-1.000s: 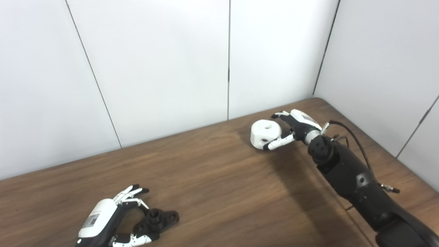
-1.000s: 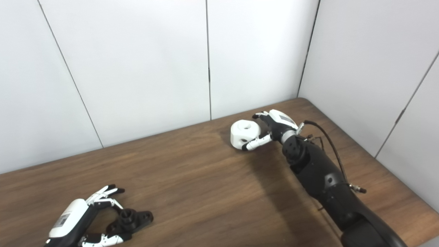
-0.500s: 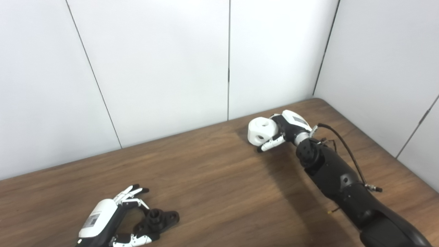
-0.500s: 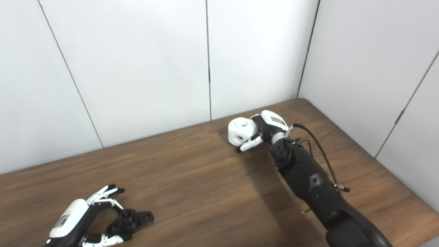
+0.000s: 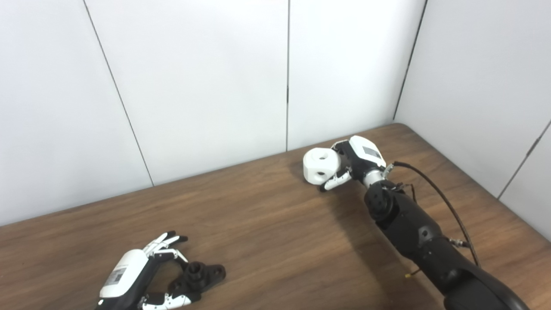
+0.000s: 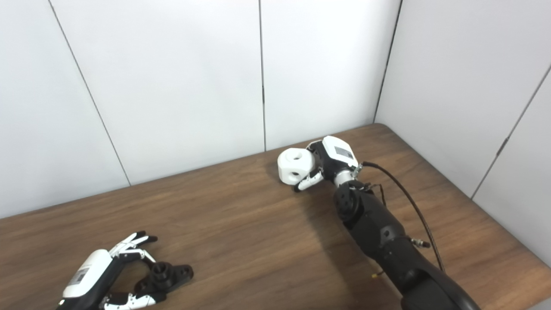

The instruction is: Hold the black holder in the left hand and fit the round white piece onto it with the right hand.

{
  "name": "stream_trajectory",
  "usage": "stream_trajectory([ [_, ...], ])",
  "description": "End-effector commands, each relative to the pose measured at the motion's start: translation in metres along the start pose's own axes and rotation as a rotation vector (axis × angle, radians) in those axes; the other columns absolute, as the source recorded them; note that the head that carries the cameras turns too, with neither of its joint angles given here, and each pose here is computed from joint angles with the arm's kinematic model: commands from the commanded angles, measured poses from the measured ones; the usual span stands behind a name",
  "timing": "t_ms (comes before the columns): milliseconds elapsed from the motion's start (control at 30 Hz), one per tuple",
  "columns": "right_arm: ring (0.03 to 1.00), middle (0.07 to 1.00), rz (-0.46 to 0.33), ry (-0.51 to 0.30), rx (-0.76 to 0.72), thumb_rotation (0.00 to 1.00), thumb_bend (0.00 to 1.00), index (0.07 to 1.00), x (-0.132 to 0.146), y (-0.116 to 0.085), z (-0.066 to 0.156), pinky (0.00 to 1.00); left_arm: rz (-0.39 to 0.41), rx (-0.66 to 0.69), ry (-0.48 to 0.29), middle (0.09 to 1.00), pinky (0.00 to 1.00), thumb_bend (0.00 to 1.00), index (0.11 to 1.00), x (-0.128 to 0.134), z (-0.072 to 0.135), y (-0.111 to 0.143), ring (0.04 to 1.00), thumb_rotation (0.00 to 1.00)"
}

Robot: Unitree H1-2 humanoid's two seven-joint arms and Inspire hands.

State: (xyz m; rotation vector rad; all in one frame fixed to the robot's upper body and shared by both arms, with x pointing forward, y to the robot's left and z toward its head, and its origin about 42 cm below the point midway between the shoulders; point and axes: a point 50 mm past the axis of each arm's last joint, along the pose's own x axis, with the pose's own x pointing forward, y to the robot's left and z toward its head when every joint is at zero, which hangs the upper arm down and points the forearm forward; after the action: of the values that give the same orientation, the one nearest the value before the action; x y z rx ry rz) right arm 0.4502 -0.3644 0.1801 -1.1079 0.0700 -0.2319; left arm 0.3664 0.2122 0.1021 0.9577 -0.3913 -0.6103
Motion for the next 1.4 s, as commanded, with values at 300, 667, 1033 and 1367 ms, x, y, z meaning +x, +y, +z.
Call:
stream_trajectory([
  [300, 0.749, 0.723, -0.006, -0.05, 0.001, 0.13, 0.52, 0.483, -0.003, 0.008, 0.02, 0.66, -0.268, -0.049, 0.104, 0.881, 0.93, 0.52, 0.485, -0.042, -0.005, -0.082, 0.96, 0.05],
  [667, 0.757, 0.714, -0.001, -0.124, 0.068, 0.13, 0.52, 0.483, -0.016, 0.01, 0.045, 0.66, -0.265, -0.045, 0.112, 0.888, 0.94, 0.52, 0.485, -0.041, -0.008, -0.078, 0.971, 0.05],
  [1033, 0.746, 0.712, 0.0, -0.201, 0.104, 0.13, 0.52, 0.483, -0.033, 0.01, 0.072, 0.64, -0.275, -0.022, 0.123, 0.891, 0.95, 0.52, 0.486, -0.04, -0.013, -0.075, 0.971, 0.05],
  [1367, 0.747, 0.716, 0.047, -0.281, 0.182, 0.13, 0.52, 0.483, -0.059, 0.017, 0.095, 0.62, -0.273, -0.018, 0.124, 0.893, 0.95, 0.52, 0.485, -0.035, -0.01, -0.075, 0.973, 0.05],
])
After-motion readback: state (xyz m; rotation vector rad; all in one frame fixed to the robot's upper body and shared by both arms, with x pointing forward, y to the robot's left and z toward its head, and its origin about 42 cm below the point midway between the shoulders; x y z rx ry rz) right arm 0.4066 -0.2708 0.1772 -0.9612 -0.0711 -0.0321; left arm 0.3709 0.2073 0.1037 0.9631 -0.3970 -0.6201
